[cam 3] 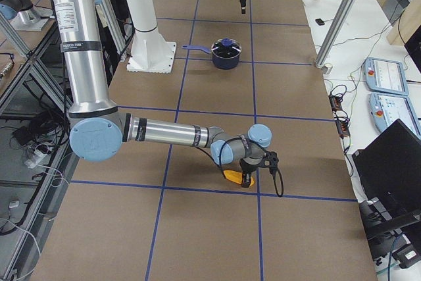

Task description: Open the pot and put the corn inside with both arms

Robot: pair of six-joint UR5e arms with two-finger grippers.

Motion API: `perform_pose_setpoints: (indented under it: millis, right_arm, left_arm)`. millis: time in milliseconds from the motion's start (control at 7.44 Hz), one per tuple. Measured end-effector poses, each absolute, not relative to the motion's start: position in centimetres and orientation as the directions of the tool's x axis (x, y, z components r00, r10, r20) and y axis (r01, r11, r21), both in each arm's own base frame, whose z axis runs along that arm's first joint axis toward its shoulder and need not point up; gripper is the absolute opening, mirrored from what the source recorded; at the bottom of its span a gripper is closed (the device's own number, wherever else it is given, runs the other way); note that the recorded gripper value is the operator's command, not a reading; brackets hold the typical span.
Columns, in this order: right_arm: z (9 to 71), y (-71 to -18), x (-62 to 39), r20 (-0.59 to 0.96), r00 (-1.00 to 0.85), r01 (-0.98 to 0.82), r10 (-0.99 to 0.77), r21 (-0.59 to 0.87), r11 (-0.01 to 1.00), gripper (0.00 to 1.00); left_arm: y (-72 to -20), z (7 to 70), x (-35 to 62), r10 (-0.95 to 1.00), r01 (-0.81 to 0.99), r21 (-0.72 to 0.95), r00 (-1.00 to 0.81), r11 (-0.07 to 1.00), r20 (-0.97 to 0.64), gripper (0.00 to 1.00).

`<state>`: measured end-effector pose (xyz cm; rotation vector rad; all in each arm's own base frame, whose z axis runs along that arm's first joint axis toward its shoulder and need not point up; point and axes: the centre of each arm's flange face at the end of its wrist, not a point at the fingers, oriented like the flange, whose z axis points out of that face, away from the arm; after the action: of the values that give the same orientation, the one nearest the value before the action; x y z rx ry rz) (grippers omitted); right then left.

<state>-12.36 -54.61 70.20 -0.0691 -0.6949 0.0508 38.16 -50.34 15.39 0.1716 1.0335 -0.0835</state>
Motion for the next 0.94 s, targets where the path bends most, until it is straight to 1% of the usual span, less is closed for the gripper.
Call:
perform_pose_setpoints:
  millis: [403, 672, 941]
  right_arm:
    - [69.7, -55.1, -12.9, 0.64, 0.765, -0.025, 0.071, -0.081, 0.996, 0.26]
    - [69.1, -55.5, -13.2, 0.643, 0.763, -0.026, 0.07, -0.077, 0.997, 0.24]
    - [67.0, -56.6, -13.0, 0.66, 0.748, -0.034, 0.065, -0.061, 0.998, 0.24]
  left_arm:
    - [-50.7, 14.1, 40.8, 0.021, 0.143, 0.111, 0.52, 0.983, -0.854, 0.96]
    - [-50.7, 13.2, 42.7, 0.022, 0.136, 0.109, 0.523, 0.985, -0.852, 0.96]
    - [-49.4, 12.3, 45.1, 0.013, 0.143, 0.104, 0.526, 0.984, -0.85, 0.96]
